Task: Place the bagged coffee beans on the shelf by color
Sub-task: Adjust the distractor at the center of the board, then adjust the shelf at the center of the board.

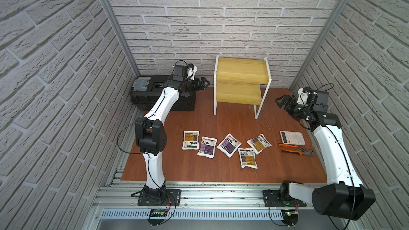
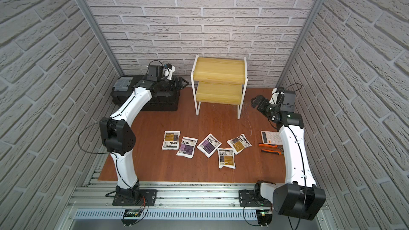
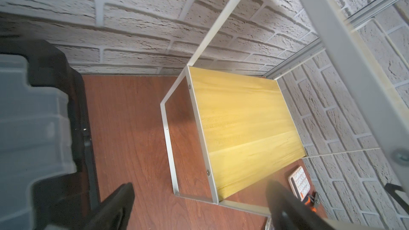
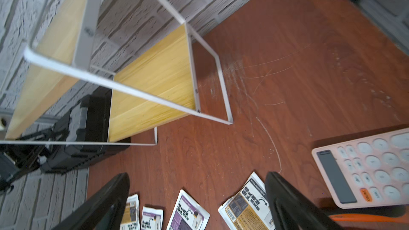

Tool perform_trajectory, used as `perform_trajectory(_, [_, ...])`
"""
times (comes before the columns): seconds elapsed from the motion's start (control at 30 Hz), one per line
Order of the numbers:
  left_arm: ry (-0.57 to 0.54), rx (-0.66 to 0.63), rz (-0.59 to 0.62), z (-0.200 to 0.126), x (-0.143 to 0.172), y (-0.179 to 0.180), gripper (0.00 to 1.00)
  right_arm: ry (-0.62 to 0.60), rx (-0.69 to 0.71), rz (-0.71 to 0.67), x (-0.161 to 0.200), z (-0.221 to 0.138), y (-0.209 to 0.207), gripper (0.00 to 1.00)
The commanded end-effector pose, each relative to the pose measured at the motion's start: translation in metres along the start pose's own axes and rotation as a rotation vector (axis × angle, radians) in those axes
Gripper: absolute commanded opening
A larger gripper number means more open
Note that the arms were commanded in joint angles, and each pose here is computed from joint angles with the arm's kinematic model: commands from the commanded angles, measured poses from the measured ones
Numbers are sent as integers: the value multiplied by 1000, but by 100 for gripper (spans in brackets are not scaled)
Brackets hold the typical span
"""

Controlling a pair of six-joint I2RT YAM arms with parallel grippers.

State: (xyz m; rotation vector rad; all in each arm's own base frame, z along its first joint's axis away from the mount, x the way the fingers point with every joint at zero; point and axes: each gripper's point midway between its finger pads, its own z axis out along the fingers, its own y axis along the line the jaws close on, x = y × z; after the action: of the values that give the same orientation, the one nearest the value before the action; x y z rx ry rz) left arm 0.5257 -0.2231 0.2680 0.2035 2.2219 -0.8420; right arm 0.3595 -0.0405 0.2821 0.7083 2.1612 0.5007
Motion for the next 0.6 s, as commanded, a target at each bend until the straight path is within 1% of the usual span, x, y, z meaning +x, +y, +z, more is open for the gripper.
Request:
perform_trajectory(0.0, [-10, -8, 7, 8, -4, -5, 98, 21, -13, 91, -10, 15, -3, 100])
perform_trajectory(0.07, [-5, -9, 5, 11, -3, -6, 99, 44, -20, 117, -17, 27, -1, 100])
perform_trajectory(0.2, [0, -21, 5, 16, -3, -5, 98, 120, -85, 171, -27, 57, 11, 100])
perform_trajectory(0.33, [-4, -29, 5, 18, -4, -6, 99, 145, -105, 231, -32, 83, 14, 100])
perform_trajectory(0.57, [-2, -31, 11, 20, -1, -10, 99, 220, -131, 217, -11, 104, 38, 100])
